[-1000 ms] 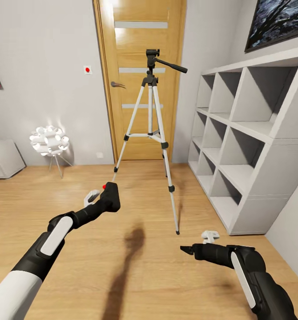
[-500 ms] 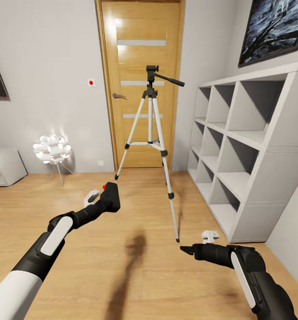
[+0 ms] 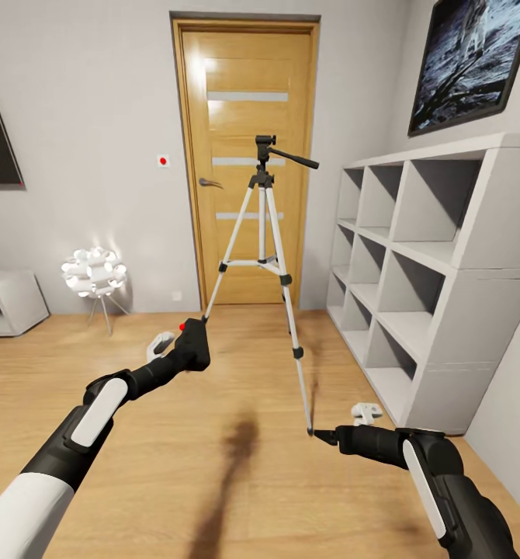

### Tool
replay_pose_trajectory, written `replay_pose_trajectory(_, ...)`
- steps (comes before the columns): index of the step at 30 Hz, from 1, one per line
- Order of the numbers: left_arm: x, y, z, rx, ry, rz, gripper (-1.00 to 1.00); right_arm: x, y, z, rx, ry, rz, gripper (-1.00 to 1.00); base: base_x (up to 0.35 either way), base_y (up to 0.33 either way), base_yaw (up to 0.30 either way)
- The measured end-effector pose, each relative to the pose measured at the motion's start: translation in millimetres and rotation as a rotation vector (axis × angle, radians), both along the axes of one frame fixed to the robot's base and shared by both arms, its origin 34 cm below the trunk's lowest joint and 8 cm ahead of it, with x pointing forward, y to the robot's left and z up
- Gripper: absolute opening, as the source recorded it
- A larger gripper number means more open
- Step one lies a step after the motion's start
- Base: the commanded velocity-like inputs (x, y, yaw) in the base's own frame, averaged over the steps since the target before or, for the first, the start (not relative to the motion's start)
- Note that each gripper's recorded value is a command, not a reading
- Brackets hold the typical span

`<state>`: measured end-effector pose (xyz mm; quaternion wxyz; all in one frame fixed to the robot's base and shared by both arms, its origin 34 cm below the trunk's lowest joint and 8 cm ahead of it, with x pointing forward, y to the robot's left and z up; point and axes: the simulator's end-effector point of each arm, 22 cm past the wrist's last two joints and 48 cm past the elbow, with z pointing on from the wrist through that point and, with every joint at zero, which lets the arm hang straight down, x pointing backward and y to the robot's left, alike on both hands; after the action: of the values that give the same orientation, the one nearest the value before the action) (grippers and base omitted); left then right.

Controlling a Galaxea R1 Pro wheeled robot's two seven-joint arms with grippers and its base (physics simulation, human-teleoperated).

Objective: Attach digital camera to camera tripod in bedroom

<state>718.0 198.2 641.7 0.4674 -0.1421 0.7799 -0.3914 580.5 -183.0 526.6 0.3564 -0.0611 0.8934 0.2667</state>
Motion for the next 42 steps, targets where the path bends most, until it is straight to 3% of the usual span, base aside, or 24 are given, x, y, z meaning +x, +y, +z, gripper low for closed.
replay_pose_trajectory(42, 23, 0, 92, -0.001, 0.003, 0.000, -1.00, 23, 0, 93, 0.000, 0.002, 0.000, 1.00, 0.000, 0.000, 0.000)
